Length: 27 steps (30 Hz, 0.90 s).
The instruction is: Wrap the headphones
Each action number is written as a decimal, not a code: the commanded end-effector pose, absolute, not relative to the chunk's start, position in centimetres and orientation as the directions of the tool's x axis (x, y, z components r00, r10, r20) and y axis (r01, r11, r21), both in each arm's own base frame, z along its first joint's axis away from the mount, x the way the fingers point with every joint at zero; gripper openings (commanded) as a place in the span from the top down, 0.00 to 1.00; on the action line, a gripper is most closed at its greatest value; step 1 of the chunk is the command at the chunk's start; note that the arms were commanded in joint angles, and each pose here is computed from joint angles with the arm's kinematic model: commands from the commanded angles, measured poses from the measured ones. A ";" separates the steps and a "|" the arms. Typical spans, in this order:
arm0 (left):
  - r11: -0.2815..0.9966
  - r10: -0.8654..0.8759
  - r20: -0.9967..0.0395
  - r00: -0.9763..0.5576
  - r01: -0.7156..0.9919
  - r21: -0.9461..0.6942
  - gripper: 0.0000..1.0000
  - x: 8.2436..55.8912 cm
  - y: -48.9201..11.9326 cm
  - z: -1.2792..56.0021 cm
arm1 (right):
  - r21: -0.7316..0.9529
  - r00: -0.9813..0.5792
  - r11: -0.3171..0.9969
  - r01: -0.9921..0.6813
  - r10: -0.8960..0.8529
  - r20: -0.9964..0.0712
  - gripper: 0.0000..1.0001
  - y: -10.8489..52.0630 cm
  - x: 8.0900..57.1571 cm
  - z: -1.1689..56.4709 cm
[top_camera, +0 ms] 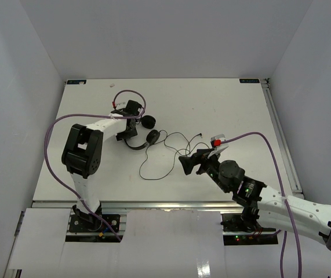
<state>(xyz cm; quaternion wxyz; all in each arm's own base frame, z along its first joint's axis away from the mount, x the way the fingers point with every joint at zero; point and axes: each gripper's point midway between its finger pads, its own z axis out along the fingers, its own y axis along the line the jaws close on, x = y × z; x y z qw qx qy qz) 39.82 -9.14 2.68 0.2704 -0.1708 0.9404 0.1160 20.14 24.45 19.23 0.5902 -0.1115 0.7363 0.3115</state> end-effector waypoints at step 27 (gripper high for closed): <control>0.971 -0.230 -0.753 -0.617 -0.191 -0.141 1.00 38.0 -10.0 18.8 | 0.255 -0.162 0.681 -0.686 0.199 -0.967 0.00 26.0 18.7 21.3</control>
